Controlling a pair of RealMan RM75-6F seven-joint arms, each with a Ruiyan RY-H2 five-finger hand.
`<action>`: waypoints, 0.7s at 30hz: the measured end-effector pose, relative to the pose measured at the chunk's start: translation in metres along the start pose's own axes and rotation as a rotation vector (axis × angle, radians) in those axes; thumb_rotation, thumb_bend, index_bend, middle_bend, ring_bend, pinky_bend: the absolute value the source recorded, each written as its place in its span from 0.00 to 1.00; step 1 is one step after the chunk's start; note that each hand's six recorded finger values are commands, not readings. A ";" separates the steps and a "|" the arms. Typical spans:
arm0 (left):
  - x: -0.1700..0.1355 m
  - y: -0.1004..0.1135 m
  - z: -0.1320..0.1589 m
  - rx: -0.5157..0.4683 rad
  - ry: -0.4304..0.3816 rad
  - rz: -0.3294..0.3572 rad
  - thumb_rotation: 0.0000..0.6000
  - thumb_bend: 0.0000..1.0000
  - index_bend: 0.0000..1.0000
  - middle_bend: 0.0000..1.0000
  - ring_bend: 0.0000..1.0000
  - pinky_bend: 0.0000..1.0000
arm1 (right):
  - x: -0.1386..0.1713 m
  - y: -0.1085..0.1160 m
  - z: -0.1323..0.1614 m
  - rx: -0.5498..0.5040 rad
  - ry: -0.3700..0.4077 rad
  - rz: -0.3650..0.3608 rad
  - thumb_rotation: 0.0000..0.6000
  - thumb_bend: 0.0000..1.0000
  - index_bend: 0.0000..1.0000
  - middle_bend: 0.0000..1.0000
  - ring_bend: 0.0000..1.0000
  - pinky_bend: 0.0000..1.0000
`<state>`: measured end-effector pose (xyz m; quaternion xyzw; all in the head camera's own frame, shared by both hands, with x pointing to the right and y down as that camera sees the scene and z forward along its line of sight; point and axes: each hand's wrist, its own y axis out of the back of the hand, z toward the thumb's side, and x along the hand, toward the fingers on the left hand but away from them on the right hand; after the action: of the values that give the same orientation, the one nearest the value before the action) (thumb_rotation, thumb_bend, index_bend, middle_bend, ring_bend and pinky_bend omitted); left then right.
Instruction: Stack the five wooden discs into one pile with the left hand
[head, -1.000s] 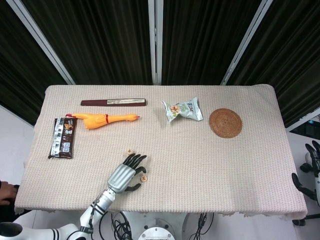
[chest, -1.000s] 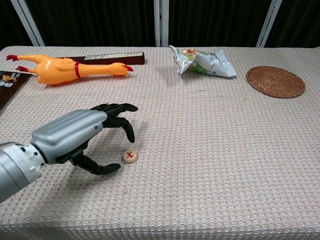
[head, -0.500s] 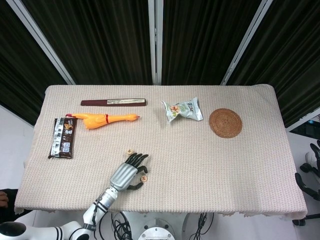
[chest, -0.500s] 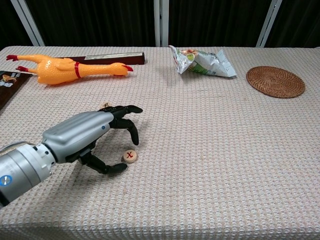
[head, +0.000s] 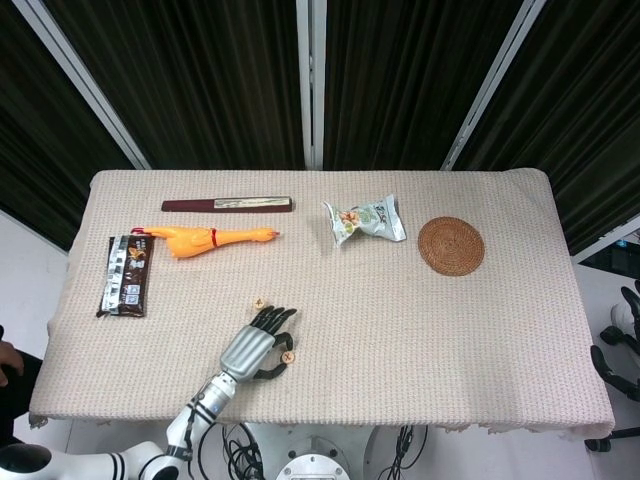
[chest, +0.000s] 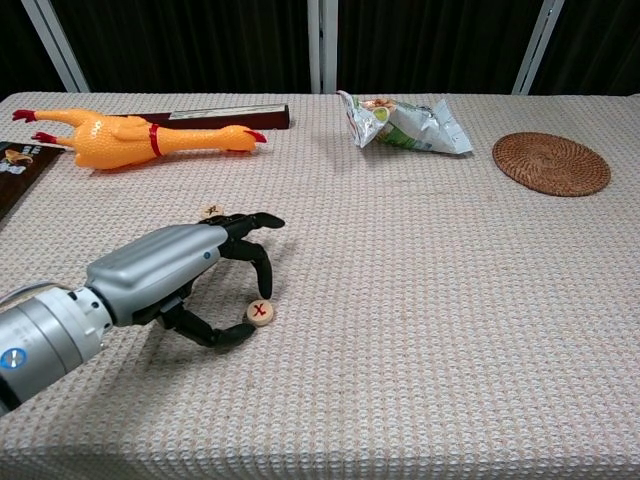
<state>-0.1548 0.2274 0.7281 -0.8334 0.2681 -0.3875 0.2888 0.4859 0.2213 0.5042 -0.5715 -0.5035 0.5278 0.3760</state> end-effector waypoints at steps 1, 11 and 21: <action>0.000 -0.001 0.000 0.001 0.001 -0.003 1.00 0.29 0.44 0.02 0.00 0.00 | 0.000 0.000 0.000 0.000 0.000 0.000 1.00 0.28 0.00 0.00 0.00 0.00; 0.000 -0.002 -0.002 0.002 0.011 -0.010 1.00 0.30 0.50 0.02 0.00 0.00 | -0.001 0.000 -0.001 -0.002 -0.003 0.002 1.00 0.28 0.00 0.00 0.00 0.00; -0.006 0.011 0.002 0.000 0.003 0.014 1.00 0.31 0.51 0.03 0.00 0.00 | -0.001 -0.001 0.000 0.001 -0.002 0.003 1.00 0.28 0.00 0.00 0.00 0.00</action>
<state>-0.1589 0.2240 0.7162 -0.8310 0.2745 -0.3865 0.2910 0.4863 0.2208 0.5051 -0.5715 -0.5028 0.5291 0.3749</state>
